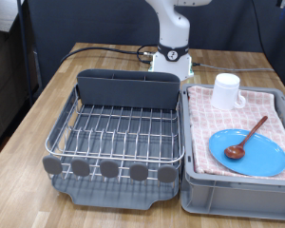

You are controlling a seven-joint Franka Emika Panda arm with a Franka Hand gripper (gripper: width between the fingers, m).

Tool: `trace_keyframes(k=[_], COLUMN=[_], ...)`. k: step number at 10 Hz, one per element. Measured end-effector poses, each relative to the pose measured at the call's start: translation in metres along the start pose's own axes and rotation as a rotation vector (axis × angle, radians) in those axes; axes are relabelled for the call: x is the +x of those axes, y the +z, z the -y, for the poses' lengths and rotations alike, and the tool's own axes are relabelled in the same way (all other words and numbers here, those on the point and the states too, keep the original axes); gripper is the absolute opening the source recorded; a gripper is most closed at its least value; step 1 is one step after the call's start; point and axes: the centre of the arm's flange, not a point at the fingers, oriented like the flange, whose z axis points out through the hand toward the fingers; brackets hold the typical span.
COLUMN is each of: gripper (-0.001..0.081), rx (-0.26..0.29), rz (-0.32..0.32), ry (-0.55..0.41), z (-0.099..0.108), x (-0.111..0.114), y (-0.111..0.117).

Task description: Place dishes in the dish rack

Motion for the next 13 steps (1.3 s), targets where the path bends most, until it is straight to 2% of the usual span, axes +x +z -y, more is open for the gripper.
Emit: trace_keyframes(k=[3,5,7,9,10,13], gripper=[0.0803,0.0803,0.0803,0.0803,0.0803,0.0803], rx=[0.023,0.075,0.114,0.141,0.161,0.156], rz=[-0.017,-0.065,-0.09,-0.072,-0.06,-0.06], ry=[0.001,-0.034,-0.064,-0.077,-0.075,-0.087], z=[0.015,0.026,0.033,0.037,0.039,0.039], x=[-0.012,-0.019,-0.022,-0.025,-0.025,-0.025], y=[0.008,0.018,0.047,0.081,0.09,0.092])
